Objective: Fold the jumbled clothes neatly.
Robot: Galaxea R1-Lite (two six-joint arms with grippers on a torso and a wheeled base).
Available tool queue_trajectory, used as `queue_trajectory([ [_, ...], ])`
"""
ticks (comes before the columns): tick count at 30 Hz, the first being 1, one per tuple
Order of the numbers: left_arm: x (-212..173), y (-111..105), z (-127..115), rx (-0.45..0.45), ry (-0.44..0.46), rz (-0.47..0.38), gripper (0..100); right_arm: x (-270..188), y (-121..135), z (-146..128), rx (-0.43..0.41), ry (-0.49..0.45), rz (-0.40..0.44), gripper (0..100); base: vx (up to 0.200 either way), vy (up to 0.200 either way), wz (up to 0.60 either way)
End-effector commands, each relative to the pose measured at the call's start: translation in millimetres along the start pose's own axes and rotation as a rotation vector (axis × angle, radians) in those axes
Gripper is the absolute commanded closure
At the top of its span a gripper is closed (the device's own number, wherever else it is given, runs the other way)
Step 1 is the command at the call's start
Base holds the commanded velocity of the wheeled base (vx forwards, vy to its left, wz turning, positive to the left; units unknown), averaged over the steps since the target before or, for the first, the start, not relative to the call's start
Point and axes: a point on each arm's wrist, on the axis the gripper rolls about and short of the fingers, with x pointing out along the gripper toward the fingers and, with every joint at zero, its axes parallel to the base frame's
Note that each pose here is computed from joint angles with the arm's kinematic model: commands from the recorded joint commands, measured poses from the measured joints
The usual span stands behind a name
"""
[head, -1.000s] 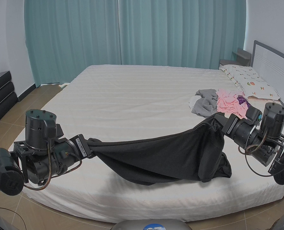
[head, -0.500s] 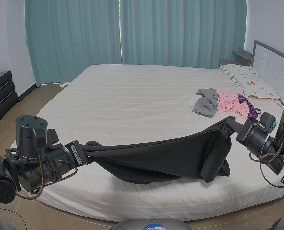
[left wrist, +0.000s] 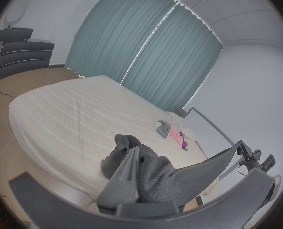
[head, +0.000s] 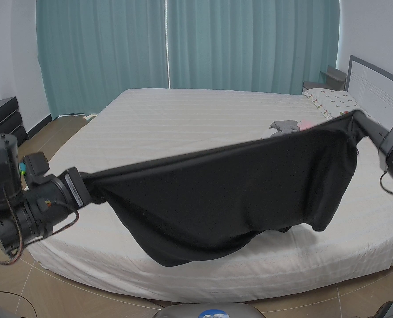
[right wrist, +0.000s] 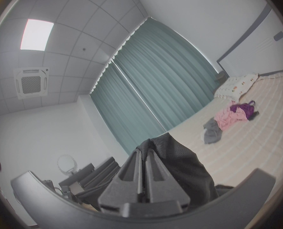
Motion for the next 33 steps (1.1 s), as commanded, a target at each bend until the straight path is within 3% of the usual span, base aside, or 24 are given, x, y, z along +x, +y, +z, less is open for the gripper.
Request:
queue_trajectory([
  [1, 13, -11, 42, -0.024, -0.103, 0.018, 100, 33, 11, 28, -0.003, -0.063, -0.016, 100, 0.000, 0.000, 0.00],
  [6, 57, -11, 48, -0.022, -0.077, 0.079, 100, 95, -10, 12, -0.026, -0.026, -0.114, 100, 0.000, 0.000, 0.00],
  [13, 103, -12, 43, -0.014, -0.030, 0.118, 100, 143, -37, -18, -0.043, 0.013, -0.222, 100, 0.200, 0.000, 0.00],
  [24, 155, 1, 31, -0.015, 0.015, 0.181, 100, 170, -63, -47, -0.051, 0.043, -0.264, 100, 0.200, 0.000, 0.00],
  [33, 194, 16, 16, -0.019, 0.000, 0.191, 100, 181, -84, -76, -0.055, 0.087, -0.302, 100, 0.000, 0.000, 0.00],
])
